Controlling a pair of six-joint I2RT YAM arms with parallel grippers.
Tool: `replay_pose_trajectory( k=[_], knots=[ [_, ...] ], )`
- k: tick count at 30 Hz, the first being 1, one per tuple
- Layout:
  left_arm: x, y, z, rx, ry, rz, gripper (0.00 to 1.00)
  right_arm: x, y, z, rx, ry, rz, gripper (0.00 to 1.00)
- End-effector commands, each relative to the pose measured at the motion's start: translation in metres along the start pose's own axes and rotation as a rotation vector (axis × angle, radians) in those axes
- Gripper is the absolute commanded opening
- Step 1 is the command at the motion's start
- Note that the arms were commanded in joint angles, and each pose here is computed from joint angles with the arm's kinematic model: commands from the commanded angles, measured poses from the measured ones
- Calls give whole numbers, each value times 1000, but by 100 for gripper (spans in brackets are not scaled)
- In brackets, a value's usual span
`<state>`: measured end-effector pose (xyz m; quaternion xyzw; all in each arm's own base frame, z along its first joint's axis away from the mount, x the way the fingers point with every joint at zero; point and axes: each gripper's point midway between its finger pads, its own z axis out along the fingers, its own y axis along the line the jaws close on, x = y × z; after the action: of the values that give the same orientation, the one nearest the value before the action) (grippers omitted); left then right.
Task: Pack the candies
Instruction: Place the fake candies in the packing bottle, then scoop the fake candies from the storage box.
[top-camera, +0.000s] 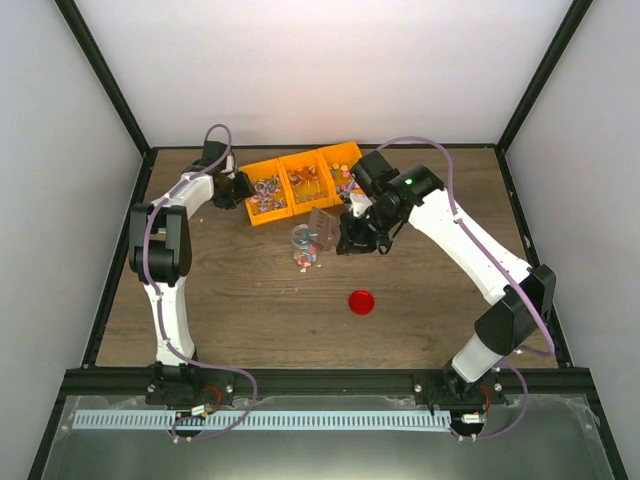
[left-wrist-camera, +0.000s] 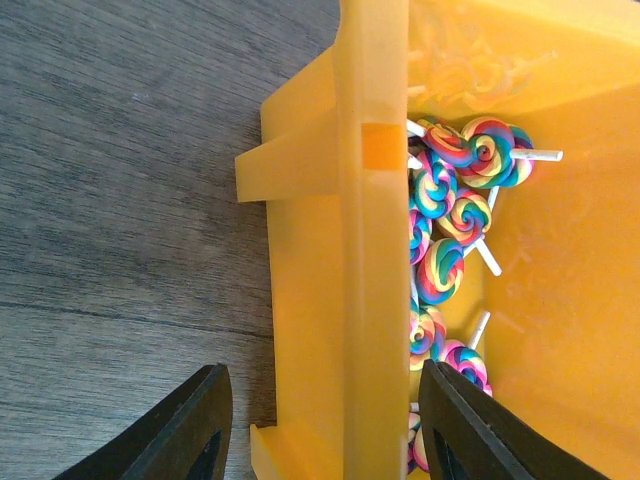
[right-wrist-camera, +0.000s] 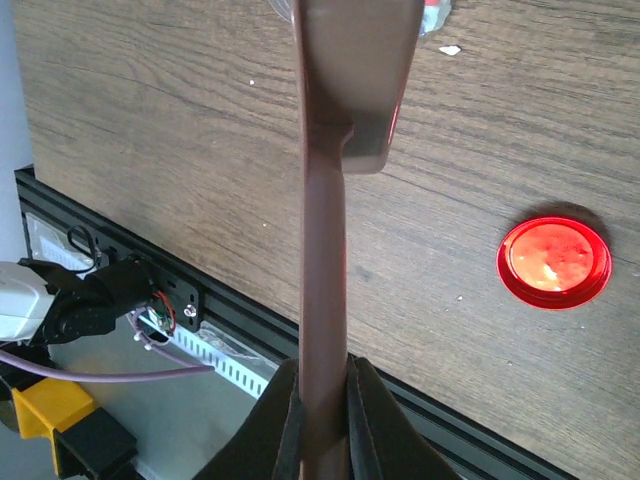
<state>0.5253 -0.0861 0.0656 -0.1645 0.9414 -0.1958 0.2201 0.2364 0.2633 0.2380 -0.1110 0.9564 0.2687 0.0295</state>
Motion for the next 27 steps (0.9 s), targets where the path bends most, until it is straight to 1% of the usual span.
replay_pose_trajectory(
  k=[1, 9, 13, 15, 17, 20, 22, 24, 27],
  knots=[
    [-11, -11, -16, 31, -35, 13, 53, -10, 8, -9, 17, -48, -4, 1],
    [-11, -10, -17, 23, -37, 15, 54, -14, 11, -14, 14, -71, -13, 1],
    [-12, -8, -18, 13, -42, 14, 54, -27, 22, -27, -14, -134, -10, 1],
    [-15, -9, -19, 11, -47, 14, 54, -41, 35, -36, -87, -190, -8, 1],
    [-19, -11, -22, 14, -53, 14, 54, -57, 49, -42, -202, -228, 6, 1],
    [-28, -17, -28, 16, -71, 22, 54, -80, 67, -47, -392, -262, 45, 1],
    [-33, -18, -32, 2, -84, 27, 54, -95, 75, -46, -486, -278, 71, 1],
    [-36, -16, -33, -16, -92, 26, 54, -109, 77, -37, -529, -279, 105, 1],
    [-39, -12, -30, -47, -95, 24, 54, -132, 74, -24, -543, -259, 154, 1]
  ],
)
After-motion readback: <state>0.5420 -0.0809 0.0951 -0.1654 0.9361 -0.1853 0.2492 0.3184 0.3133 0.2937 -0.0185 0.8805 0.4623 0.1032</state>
